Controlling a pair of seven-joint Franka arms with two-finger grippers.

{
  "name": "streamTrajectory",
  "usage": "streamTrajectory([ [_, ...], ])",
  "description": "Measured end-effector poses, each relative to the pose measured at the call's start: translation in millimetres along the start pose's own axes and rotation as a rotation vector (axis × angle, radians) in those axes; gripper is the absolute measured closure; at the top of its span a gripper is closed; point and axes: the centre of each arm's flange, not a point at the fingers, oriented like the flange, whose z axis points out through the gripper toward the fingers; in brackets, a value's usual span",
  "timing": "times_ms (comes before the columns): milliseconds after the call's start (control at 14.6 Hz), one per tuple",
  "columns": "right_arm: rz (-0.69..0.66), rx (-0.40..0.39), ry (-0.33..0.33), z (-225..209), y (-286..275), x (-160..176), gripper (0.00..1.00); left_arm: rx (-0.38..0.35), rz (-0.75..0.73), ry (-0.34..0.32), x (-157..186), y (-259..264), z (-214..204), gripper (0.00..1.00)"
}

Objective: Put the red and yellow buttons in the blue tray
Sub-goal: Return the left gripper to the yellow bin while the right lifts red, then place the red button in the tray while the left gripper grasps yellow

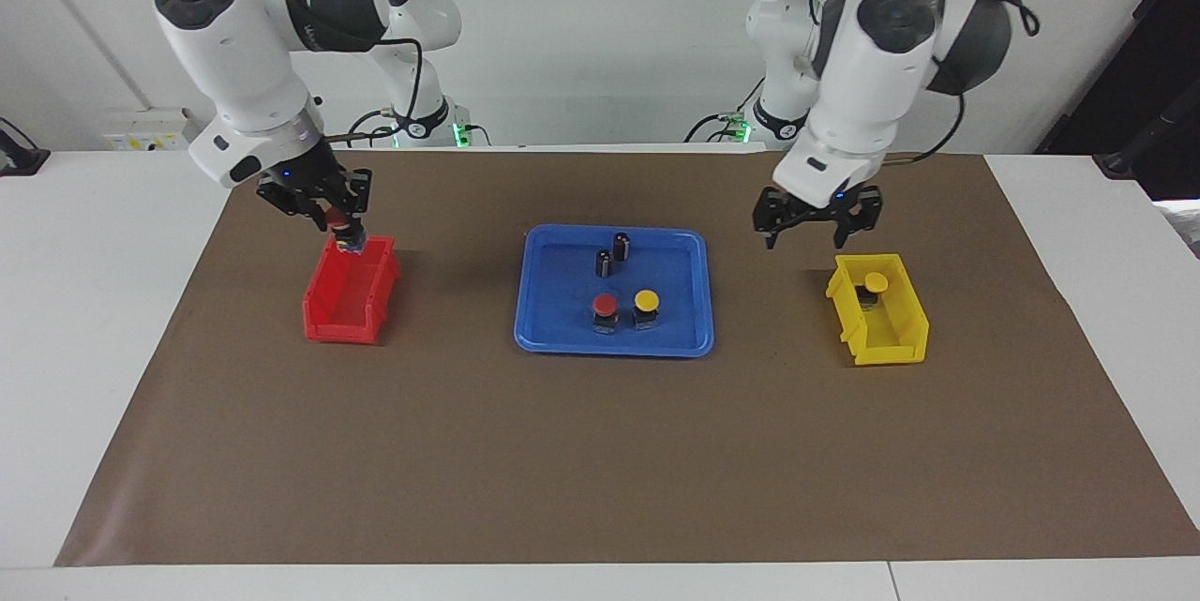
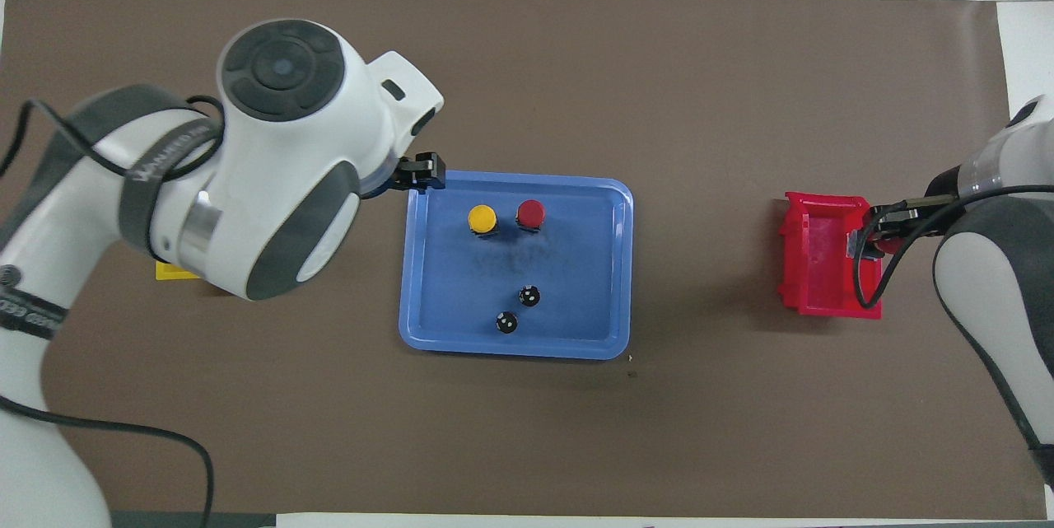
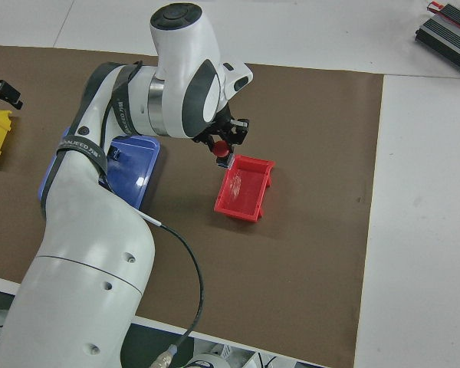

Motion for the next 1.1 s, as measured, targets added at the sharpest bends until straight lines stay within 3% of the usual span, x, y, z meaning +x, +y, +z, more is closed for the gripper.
streamTrajectory([
  [274,0.130,0.041,0.085,50.0,-160.8,3.5,0.59,-0.055,0.020,0.010,-9.8,-100.4,-17.3,0.00],
  [411,0.144,0.044,0.089,93.4,-204.9,5.3,0.59,-0.060,0.000,0.028,-9.3,-122.8,-0.7,0.00],
  [616,0.144,0.025,0.065,144.1,-221.3,9.4,0.59,-0.059,-0.015,0.046,-13.8,-127.4,55.7,0.04],
  [685,0.146,0.020,0.060,154.7,-219.4,8.6,0.59,-0.060,-0.020,0.033,-16.9,-127.8,72.7,0.10],
  [753,0.149,0.017,0.057,163.3,-216.0,6.6,0.59,-0.060,-0.028,0.022,-19.8,-131.2,87.0,0.24],
  [1096,0.151,0.017,0.057,200.6,-201.6,-14.8,0.59,-0.059,-0.053,0.014,-31.5,-140.9,141.1,0.35],
])
